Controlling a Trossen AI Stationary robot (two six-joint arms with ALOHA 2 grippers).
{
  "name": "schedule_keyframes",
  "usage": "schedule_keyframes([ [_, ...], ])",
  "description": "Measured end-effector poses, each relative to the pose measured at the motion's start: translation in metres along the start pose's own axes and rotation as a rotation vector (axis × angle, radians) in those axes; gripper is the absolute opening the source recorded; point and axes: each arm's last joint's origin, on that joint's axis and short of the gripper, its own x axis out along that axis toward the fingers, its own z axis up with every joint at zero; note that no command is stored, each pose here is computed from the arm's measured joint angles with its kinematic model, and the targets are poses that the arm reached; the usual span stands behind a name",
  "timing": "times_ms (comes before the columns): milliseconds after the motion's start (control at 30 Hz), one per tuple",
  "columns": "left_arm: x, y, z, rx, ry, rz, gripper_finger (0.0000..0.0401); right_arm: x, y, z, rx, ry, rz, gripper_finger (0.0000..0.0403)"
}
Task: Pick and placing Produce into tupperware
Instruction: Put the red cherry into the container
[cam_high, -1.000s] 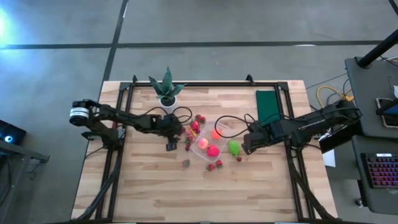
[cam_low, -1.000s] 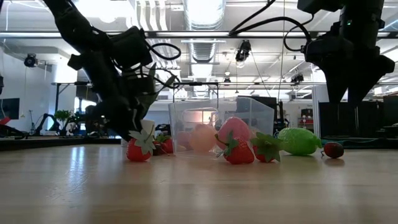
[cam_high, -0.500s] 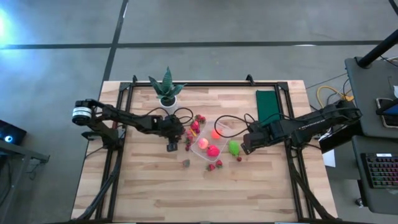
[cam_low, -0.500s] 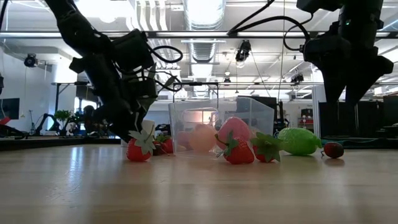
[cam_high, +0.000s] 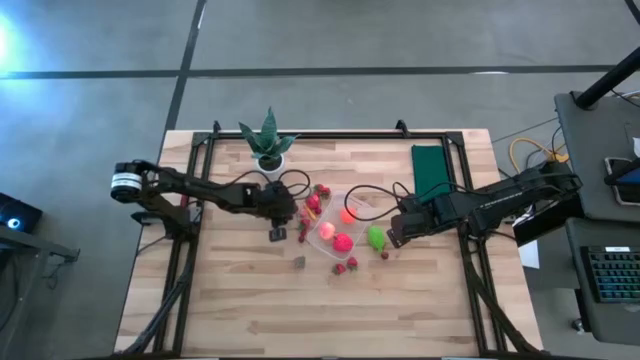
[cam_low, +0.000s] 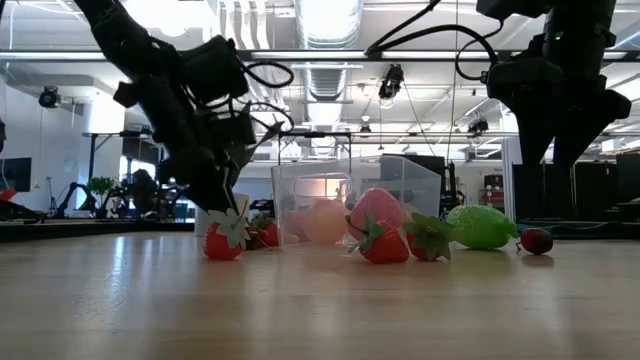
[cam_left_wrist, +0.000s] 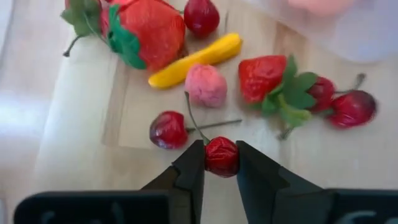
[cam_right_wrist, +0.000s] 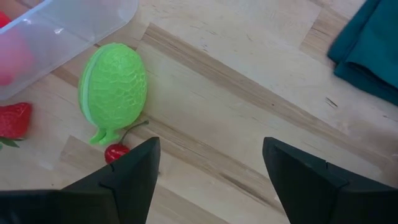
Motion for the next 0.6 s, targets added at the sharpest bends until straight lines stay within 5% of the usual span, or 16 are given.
schedule_keyframes([
  [267,-0.052,0.004,0.024,-0.01,-0.225,-0.026,0.0059,0.0,0.001,0.0,0.0,-0.001,0.005,0.0275],
  [433,-0.077,0.003,0.049,-0.019,-0.441,-0.16,0.006,0.0,0.002,0.0,-0.018,-0.002,0.016,0.0274],
  [600,-0.061,-0.003,0.07,-0.01,-0.413,-0.4,0.0061,0.0,0.002,0.0,-0.015,0.02,0.023,0.0276],
])
